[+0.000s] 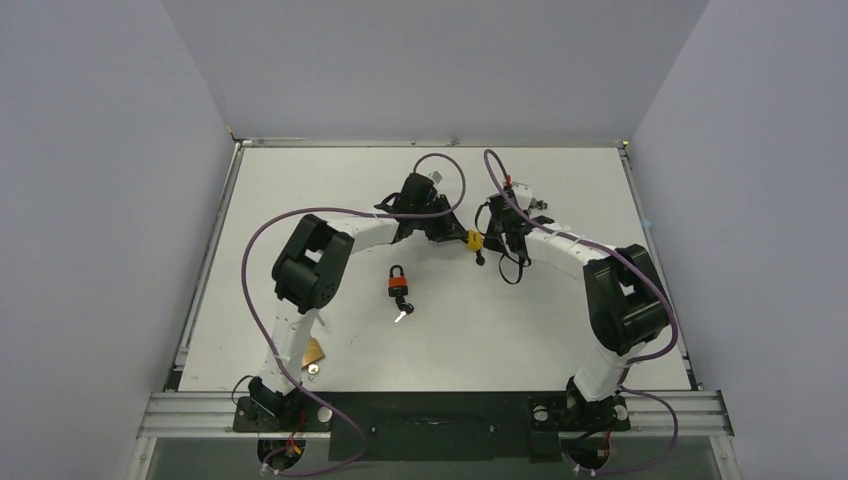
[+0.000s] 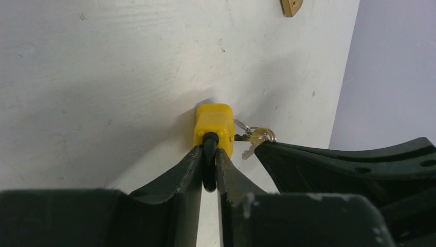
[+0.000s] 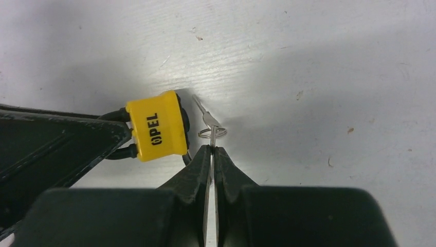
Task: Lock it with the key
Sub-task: Place the lock at the center of the board, then place the key at the center of the board, then pick up the lock from the center of the board.
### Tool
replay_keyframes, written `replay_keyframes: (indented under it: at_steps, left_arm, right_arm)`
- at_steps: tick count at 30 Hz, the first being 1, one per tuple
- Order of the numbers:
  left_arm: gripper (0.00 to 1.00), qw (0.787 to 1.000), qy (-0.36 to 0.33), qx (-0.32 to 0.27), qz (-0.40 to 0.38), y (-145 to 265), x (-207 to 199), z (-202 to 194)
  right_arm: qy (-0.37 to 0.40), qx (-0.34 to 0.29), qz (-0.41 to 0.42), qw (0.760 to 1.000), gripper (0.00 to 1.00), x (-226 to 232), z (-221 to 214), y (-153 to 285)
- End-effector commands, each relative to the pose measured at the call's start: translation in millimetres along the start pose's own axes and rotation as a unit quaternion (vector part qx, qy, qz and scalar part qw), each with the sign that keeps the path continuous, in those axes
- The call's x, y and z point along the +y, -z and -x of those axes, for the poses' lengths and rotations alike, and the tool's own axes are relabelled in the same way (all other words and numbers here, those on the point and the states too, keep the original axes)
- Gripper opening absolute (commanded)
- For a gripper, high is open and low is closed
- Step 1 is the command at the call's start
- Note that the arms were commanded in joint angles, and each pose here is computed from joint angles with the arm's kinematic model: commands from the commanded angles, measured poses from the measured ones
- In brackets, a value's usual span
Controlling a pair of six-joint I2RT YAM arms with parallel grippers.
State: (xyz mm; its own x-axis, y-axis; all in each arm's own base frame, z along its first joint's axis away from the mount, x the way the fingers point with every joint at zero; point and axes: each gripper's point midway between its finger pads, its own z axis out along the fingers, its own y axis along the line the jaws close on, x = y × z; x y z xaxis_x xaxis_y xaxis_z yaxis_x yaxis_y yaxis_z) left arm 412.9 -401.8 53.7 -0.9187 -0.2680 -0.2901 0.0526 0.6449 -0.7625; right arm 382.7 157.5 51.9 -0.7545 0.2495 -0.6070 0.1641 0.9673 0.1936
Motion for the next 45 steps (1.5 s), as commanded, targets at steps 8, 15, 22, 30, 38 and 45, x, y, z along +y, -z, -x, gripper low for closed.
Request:
replay_keyframes:
  at_steps: [8, 15, 22, 30, 38, 45]
  left_arm:
    - [0.58, 0.997, -0.026, -0.028, 0.060, 12, 12, 28]
    - [0.65, 0.991, -0.067, -0.056, 0.103, 39, 6, 47]
    - [0.65, 0.979, -0.114, -0.114, 0.121, 97, -18, 67]
    - [0.65, 0.968, -0.142, -0.166, 0.126, 183, -29, 58]
    - [0.65, 0.962, -0.112, -0.210, 0.134, 278, 1, 41]
    - [0.65, 0.951, -0.108, -0.246, 0.152, 345, 13, 32]
  right_arm:
    - [0.003, -0.006, 0.007, 1.000, 0.00, 15, 20, -11]
    - [0.008, 0.004, 0.023, 1.000, 0.09, 24, 23, -11]
    - [0.013, -0.006, 0.021, 1.000, 0.48, 23, 32, 4]
    - [0.062, -0.042, 0.048, 0.996, 0.60, 54, 26, 58]
    - [0.149, -0.034, 0.090, 0.984, 0.71, 122, -39, 80]
    - [0.189, -0.008, 0.114, 0.975, 0.74, 178, -82, 72]
